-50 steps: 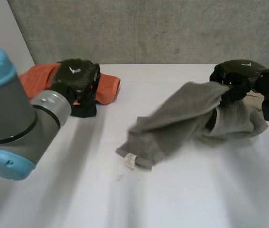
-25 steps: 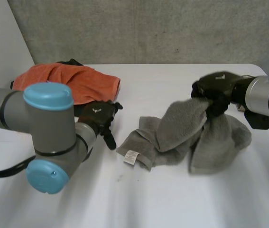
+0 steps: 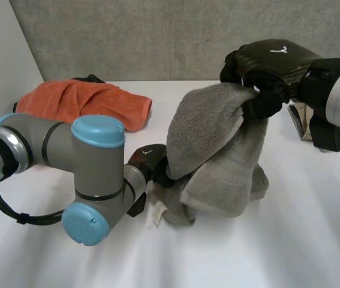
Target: Fold the laundry.
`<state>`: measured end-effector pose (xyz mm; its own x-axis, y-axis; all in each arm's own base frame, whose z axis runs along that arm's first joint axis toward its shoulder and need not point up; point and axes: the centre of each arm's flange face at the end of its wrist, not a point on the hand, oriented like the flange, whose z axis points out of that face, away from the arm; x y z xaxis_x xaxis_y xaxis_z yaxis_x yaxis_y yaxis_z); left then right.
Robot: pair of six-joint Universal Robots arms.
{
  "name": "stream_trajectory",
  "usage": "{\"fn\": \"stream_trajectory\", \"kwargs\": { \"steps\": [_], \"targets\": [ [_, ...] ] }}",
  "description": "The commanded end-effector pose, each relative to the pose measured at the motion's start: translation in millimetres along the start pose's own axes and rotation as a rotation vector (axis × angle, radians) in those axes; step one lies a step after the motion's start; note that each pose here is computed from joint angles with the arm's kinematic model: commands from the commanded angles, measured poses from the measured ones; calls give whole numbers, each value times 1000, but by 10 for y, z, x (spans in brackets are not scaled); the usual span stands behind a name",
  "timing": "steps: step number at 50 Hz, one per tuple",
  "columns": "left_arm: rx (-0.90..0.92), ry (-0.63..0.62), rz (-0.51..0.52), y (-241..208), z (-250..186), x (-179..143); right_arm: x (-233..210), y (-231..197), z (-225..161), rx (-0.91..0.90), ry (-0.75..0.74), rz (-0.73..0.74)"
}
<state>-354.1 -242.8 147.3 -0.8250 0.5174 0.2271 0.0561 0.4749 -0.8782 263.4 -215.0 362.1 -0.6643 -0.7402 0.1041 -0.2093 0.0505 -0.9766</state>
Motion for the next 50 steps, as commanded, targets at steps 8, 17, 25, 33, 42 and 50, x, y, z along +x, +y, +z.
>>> {"fn": "stream_trajectory", "kwargs": {
  "steps": [8,17,25,33,42,50],
  "targets": [
    [327,-239,213,-1076,-884,-450,735,678,282,-265,76,-31],
    [278,-214,413,-721,-640,-458,743,1259,555,-475,-22,-126],
    [437,-384,598,-998,0,-615,1074,1076,1023,-299,230,-357],
    [1076,-352,528,-2309,-420,-238,1255,-94,1102,338,478,-499],
    [1079,-369,506,-2230,-463,-396,1234,-132,1012,441,343,-463],
    [776,-319,530,-1318,-310,-580,1247,692,1062,114,181,-329]
  ]
}}
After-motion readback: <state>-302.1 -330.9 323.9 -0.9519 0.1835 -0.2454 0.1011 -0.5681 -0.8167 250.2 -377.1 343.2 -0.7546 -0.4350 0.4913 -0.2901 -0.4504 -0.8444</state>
